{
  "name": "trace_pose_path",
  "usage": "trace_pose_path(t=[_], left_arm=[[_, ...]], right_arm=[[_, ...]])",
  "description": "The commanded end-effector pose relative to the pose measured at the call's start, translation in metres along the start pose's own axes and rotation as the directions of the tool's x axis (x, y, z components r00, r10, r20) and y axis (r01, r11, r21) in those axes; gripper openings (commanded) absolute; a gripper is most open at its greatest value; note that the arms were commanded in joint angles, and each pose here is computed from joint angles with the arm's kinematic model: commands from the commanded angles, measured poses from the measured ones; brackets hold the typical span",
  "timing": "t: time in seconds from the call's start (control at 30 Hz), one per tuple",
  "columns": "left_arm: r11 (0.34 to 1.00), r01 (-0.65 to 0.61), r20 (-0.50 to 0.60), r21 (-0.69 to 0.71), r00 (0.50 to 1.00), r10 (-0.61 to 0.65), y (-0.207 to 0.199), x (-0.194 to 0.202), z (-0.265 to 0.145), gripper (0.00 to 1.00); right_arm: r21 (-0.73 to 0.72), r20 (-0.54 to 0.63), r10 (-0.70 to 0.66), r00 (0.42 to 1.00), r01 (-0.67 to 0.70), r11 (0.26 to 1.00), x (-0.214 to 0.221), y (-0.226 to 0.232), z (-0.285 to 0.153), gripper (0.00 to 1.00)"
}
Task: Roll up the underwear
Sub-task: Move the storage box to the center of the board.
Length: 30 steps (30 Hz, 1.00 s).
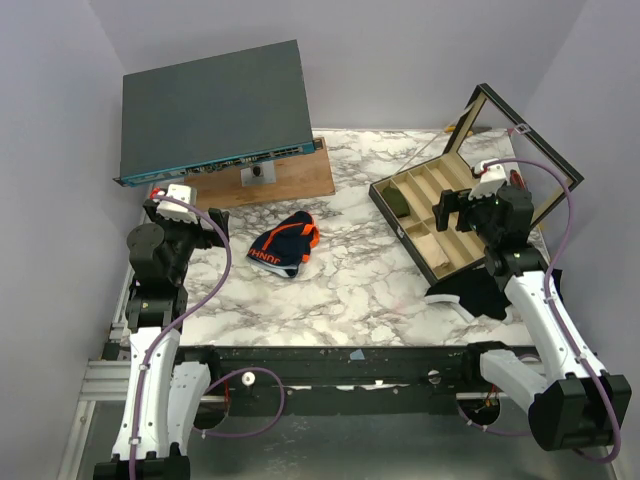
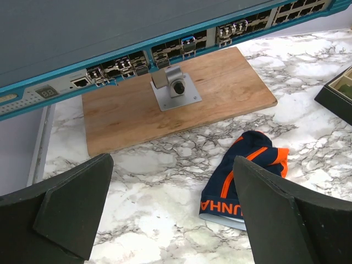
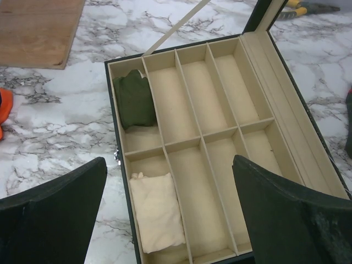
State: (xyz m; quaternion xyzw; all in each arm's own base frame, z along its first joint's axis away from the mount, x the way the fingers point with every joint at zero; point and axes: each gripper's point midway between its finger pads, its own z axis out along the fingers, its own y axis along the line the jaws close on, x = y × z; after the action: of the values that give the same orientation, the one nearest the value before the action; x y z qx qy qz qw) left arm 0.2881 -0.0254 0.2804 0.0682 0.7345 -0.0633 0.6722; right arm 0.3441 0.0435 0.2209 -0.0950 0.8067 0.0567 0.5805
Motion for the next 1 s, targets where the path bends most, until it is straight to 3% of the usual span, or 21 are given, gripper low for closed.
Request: trace_pose_path(t=[0.0,0.53,0.83,0.97], left_arm=[[1.0,0.007,0.023,-0.03,1.0,-0.006,0.006,-0.003,-0.001,0.99],[1.0,-0.011,0.024,-0.019,1.0,0.012,0.003,-0.005,-0.005,0.99],[0.998,-0.051,0.002,-0.025,0.999,0.051,0.005,-0.007,-0.012,0.99],[0.999,-0.045,-0.004,0.015,0.999,0.045,-0.003,-0.009,-0.012,0.99]], right_arm=[[-0.004,0.027,-0.021,0.999,0.021,1.0,-0.004,0.001,-0.002,1.0],[-0.033,0.009,-0.027,1.0,0.027,0.999,-0.002,0.006,-0.007,1.0],[0.012,-0.185,-0.153,0.971,0.158,0.987,0.041,-0.012,-0.009,1.0],[0.061,-0.251,-0.15,0.956,0.17,0.983,0.056,-0.023,-0.009,1.0]])
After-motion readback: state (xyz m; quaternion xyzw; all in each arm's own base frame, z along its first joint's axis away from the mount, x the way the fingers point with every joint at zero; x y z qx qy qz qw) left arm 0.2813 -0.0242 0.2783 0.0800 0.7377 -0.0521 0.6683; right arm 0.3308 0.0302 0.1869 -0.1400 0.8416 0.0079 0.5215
